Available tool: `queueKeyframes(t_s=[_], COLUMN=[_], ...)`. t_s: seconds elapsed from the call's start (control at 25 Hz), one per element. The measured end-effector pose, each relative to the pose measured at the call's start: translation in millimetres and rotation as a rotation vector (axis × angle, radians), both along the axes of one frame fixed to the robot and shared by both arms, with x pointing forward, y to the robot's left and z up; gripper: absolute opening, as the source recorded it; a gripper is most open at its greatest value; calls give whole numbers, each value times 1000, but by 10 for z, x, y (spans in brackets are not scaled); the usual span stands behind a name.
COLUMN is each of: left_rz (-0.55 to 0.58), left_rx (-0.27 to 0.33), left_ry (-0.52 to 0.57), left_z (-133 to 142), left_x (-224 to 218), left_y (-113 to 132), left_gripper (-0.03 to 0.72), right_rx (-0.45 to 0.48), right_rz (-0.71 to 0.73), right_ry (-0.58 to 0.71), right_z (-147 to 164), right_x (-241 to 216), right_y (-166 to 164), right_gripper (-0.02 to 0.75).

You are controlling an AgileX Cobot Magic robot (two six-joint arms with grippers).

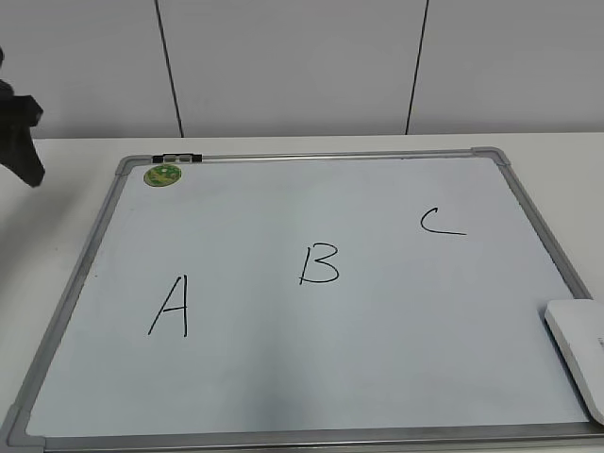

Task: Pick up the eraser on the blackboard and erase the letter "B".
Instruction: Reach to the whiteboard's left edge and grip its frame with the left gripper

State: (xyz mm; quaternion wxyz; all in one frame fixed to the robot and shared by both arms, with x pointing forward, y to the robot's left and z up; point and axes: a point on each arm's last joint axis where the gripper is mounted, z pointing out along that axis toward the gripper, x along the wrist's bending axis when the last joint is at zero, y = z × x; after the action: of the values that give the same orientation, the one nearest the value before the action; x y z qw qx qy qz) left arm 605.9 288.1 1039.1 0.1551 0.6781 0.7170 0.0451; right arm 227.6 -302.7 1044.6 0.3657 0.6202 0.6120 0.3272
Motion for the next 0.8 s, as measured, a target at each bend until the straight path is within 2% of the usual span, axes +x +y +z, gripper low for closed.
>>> queueKeyframes(t_s=[0.2,0.32,0.52,0.8], left_rz=[-33,-57,-55,-53], left_rx=[-1,23,71,89], left_ry=[84,124,166,193], left_z=[-265,-419,-588,-807], left_x=[211,259,305,370], left_y=[-107,-158,-137,-124], left_gripper=[434,430,429,428], right_rx=[0,-5,-5,0], right_rz=[0,3,3,0], right_ry=[0,0,0,0], right_z=[0,0,0,0], right_x=[0,0,0,0], right_y=[0,0,0,0], right_gripper=[521,521,521,520])
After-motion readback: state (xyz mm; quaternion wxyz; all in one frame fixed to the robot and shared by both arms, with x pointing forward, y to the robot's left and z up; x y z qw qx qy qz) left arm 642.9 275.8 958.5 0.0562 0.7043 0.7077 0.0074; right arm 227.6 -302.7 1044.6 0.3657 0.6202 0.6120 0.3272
